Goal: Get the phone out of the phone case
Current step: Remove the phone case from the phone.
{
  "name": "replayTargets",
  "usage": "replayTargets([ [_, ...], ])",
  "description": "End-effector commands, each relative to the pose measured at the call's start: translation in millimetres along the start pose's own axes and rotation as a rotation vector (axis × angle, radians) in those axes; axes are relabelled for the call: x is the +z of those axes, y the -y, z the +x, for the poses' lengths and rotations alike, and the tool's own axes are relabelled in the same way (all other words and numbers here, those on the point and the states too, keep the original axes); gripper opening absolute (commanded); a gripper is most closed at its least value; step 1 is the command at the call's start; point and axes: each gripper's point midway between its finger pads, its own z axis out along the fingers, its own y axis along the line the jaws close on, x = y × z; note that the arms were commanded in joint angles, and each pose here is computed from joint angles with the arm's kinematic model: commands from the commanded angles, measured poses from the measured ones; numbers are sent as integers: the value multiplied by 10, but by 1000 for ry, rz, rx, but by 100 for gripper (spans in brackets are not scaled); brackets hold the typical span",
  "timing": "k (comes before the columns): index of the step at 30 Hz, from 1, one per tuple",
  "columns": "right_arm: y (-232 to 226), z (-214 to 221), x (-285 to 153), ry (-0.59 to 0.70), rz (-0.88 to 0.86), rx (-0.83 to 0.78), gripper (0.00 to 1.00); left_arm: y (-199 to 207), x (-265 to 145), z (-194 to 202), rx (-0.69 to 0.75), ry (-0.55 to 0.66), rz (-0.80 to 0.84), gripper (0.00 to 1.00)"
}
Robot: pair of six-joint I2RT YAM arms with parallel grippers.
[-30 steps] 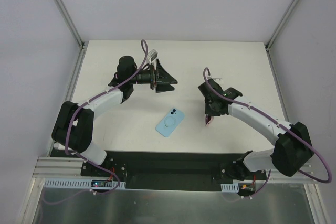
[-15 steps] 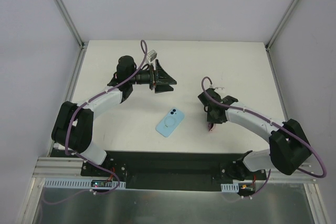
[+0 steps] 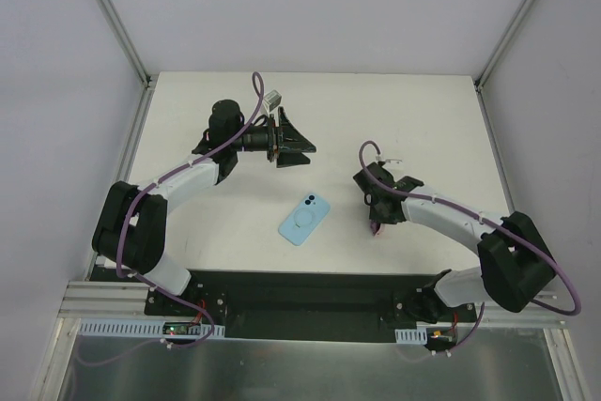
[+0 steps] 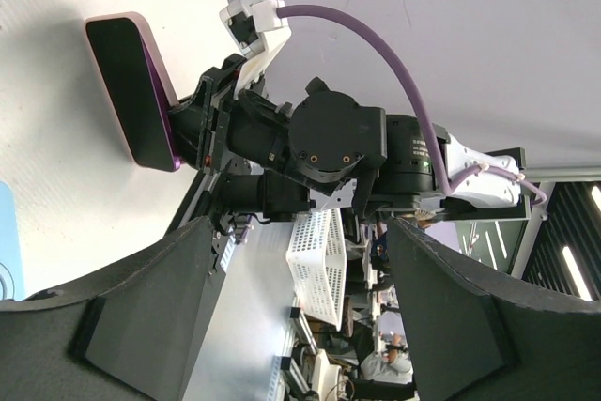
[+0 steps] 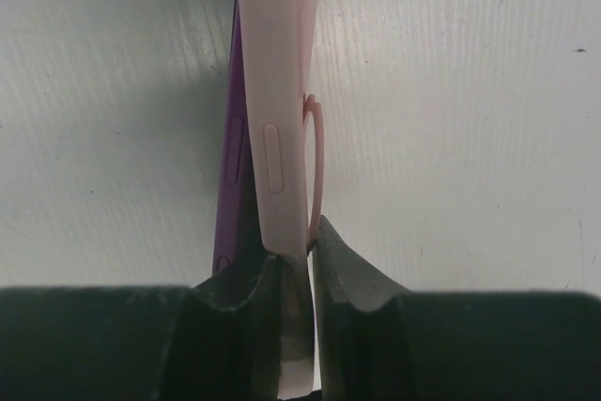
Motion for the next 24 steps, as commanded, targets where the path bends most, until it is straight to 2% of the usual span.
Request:
replayTargets([
  [1,38,243,274,-45,44,23,20,238,-70,28,103,0,45,73],
  [13,-23,261,288,-50,13,41,22,216,-76,45,99,0,42,74],
  [24,-188,583,548,-127,-60,162,18,213,-89,71,103,0,41,74],
])
